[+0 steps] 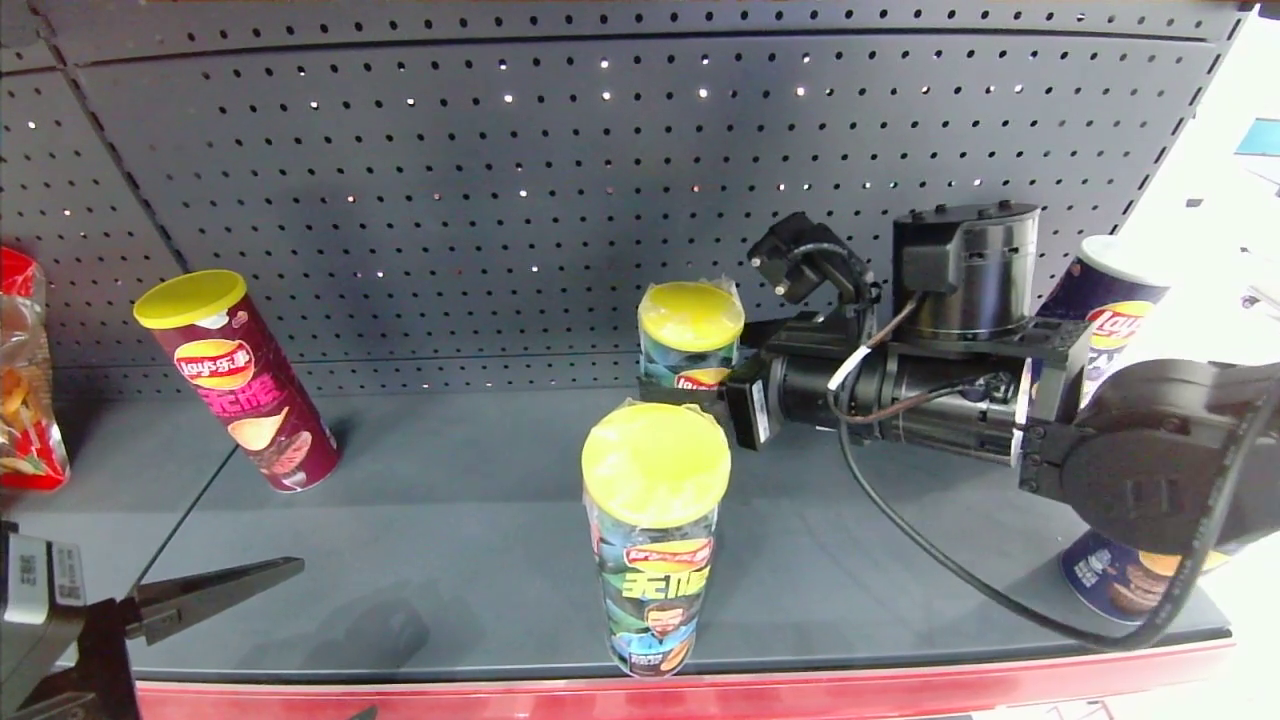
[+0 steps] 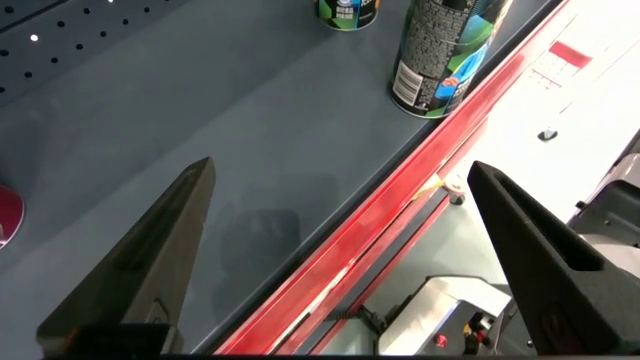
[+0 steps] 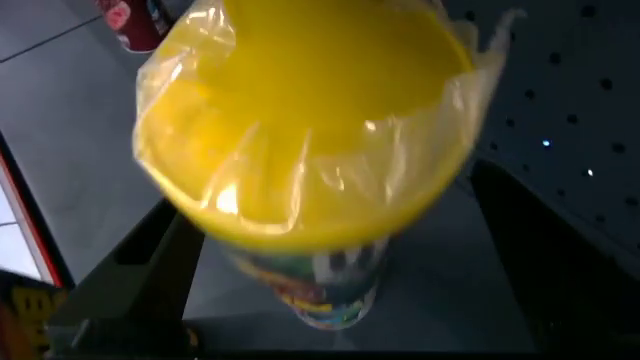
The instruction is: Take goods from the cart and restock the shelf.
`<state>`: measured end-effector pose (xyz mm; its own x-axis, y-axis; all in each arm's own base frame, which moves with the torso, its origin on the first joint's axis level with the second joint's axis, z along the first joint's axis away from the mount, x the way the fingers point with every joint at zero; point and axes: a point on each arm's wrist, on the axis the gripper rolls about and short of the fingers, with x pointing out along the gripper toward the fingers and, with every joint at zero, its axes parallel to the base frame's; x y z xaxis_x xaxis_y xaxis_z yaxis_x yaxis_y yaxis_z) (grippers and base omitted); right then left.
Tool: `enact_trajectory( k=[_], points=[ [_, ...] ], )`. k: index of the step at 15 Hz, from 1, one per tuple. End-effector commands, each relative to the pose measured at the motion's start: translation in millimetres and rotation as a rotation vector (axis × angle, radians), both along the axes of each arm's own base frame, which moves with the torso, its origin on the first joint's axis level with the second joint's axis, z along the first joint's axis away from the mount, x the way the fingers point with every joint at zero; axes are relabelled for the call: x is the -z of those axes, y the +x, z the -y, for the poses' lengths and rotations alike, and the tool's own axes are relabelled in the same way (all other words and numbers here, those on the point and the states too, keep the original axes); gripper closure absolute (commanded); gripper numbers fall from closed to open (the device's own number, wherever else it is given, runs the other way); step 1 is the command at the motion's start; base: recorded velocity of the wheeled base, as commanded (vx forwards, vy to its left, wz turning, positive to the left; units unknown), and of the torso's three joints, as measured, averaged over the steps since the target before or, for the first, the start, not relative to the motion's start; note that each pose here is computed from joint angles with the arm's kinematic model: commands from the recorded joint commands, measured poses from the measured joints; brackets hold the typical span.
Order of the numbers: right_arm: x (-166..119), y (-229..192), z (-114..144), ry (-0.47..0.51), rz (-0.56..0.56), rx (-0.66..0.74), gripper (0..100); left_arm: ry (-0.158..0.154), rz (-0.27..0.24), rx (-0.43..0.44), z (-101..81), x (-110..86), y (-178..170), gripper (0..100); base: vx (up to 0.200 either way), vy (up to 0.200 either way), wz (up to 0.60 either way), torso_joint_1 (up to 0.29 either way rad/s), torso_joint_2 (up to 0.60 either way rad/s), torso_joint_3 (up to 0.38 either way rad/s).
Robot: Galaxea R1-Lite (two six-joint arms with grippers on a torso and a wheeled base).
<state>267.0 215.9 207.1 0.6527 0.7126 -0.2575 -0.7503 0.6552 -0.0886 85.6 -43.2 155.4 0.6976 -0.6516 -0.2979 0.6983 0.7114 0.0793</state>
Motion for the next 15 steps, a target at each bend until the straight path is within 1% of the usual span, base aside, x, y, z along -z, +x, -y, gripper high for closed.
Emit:
enact_trajectory(
  k=[1,4,10,14,15],
  points=[
    [-6.0,-16.1,12.7,0.004,0.009,0.003,0,0.003,-0.007,-0.001,0.5,0.5,1.5,0,0.000,0.000,0.00,0.000,0.00,0.000],
    [-5.0,-34.1,29.8,-0.015,0.008,0.064,0,0.004,-0.008,-0.001,0.6,0.4,1.8,0,0.000,0.000,0.00,0.000,0.00,0.000],
    [-6.2,-67.2,58.8,-0.018,0.017,0.100,0,0.014,-0.021,0.004,2.1,1.9,4.9,0,0.000,0.000,0.00,0.000,0.00,0.000],
    [-2.3,-100.1,82.7,-0.017,0.030,0.104,0,0.034,-0.048,0.007,5.5,3.8,13.2,0,0.000,0.000,0.00,0.000,0.00,0.000],
    [0.5,-112.2,91.9,-0.015,0.034,0.102,0,0.053,-0.055,0.015,7.4,5.1,17.6,0,0.000,0.000,0.00,0.000,0.00,0.000]
  ],
)
